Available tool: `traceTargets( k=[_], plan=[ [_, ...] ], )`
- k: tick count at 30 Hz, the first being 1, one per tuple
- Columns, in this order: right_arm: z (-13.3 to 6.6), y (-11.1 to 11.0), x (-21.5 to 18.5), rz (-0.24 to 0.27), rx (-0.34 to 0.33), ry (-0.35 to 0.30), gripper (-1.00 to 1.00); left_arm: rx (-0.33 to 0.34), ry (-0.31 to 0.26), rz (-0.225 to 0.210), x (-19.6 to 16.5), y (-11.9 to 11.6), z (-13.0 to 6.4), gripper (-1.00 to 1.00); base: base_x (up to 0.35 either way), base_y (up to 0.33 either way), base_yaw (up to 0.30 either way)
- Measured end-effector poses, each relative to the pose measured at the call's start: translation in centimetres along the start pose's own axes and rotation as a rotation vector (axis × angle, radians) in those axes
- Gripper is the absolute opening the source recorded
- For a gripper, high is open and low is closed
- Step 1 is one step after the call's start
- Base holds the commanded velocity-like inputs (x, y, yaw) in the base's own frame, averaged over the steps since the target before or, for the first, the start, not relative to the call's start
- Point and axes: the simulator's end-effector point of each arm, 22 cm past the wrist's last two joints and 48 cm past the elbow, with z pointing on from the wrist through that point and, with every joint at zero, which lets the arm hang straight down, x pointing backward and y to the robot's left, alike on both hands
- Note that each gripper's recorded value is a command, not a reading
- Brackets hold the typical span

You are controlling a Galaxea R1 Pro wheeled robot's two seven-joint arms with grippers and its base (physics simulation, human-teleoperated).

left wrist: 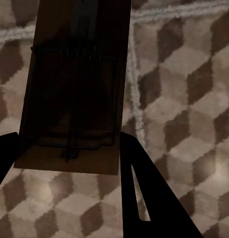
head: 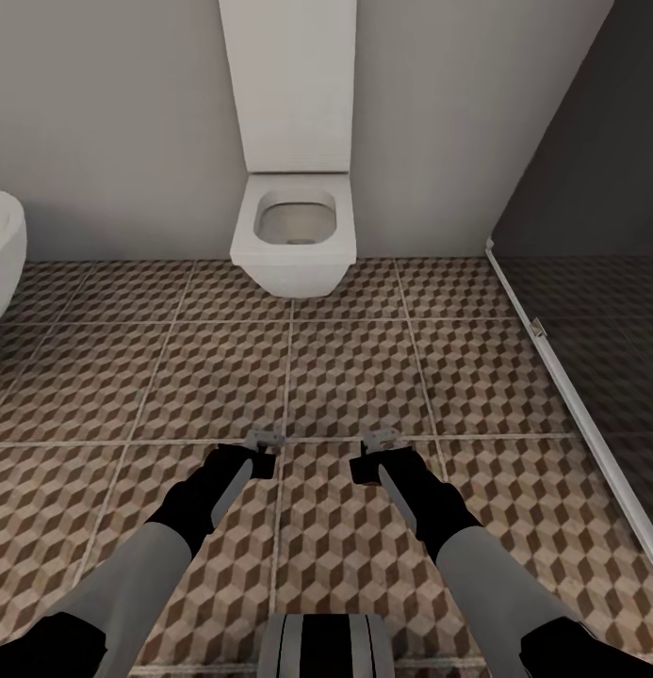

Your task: Take the four mousetraps from the cabinet in the bathroom and place them on the bathroom floor. Make sure all four end up on the same floor surface, and ensure that at least two of them are either under or directly next to the same bathroom sink.

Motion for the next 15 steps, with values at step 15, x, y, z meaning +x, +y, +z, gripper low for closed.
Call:
traceTargets(
  k=[15],
  plan=[
    [1.6,-0.1,1.7,0.006,-0.007,0.034,-1.00,0.005,0.036,-0.001,1.7,-0.2,1.7,-1.00,0.000,0.000,0.000]
  ],
)
